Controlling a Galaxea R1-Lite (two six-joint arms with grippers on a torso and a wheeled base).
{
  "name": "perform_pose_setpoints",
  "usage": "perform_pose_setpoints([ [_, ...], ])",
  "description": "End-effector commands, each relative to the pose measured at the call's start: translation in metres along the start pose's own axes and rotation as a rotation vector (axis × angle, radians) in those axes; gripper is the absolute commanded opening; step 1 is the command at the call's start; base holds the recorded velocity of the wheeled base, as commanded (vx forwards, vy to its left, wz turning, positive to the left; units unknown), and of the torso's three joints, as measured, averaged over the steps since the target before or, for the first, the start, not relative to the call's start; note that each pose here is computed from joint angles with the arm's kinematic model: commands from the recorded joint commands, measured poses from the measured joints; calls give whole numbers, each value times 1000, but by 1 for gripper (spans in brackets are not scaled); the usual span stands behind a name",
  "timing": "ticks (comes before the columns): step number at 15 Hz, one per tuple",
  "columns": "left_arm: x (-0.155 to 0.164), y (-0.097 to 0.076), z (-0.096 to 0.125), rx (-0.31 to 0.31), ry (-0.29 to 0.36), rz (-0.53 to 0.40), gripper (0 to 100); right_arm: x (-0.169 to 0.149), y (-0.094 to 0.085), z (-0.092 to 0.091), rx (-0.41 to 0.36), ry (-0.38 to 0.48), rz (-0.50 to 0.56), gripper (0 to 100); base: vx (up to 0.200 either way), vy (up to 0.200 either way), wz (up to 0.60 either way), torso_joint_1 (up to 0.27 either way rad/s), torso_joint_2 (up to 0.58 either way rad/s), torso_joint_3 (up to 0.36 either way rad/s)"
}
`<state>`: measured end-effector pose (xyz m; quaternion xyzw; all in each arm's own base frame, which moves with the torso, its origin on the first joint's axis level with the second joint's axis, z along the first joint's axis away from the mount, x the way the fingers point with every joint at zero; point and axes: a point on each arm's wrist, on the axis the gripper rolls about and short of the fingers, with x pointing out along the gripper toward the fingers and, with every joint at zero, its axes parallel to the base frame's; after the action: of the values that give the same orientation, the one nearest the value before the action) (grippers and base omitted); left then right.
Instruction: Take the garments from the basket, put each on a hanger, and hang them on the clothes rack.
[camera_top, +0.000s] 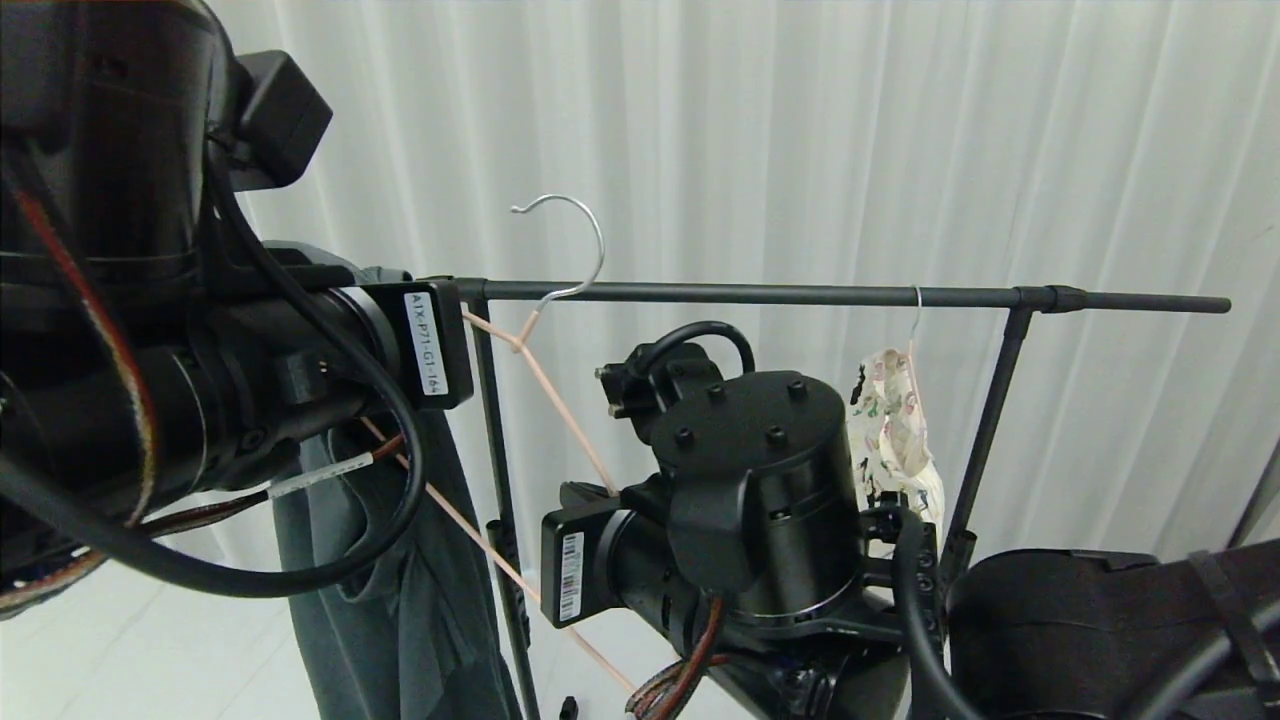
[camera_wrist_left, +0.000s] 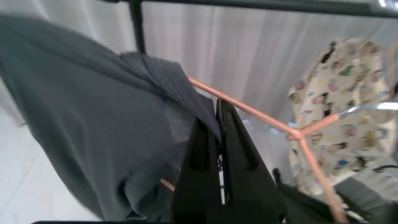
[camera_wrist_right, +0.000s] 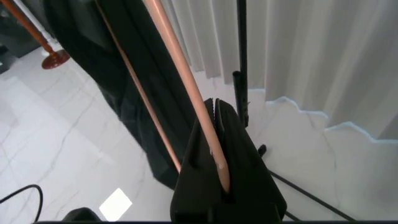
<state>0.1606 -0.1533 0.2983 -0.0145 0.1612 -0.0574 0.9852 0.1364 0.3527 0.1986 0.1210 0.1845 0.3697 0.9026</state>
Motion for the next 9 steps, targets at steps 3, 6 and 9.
perform_pose_setpoints([
  [3, -6, 1, 3, -4, -8, -12, 0, 0, -1, -4, -5, 10, -10, 0, 0, 0, 0, 0, 0, 0],
  [6, 1, 10, 6, -16, -10, 39, 0, -11, -7, 0, -4, 2, -28, 0, 0, 0, 0, 0, 0, 0],
  [9, 16, 35, 15, -42, -16, 143, 0, -49, -28, 2, -14, 13, -61, 0, 0, 0, 0, 0, 0, 0],
])
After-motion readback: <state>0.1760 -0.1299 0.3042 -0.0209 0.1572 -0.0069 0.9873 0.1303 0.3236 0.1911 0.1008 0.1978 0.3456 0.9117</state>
